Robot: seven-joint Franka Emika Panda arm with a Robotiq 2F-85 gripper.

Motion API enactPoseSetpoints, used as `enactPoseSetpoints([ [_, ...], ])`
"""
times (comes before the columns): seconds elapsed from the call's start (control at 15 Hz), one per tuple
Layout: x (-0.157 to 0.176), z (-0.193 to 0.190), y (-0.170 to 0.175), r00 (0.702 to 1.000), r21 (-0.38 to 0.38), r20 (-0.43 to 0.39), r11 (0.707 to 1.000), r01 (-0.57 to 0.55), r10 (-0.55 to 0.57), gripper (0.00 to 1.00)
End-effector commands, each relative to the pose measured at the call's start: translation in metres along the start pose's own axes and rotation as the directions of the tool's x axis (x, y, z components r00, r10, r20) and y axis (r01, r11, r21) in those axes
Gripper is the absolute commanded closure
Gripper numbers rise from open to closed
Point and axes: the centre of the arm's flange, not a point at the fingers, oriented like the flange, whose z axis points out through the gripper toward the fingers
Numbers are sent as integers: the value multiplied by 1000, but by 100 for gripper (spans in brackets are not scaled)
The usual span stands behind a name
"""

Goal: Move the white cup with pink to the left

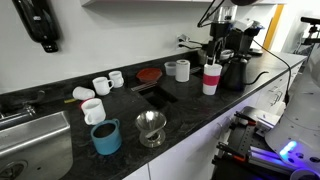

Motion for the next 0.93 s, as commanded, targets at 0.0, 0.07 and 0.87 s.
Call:
enactPoseSetpoints([
  [0.0,4,12,8,999,-41,-11,998,-43,42,0],
  [0.07,5,14,11,999,-41,-22,998,-50,49,0],
  [0.87,11,63,31,993,55,60,993,-109,105,0],
])
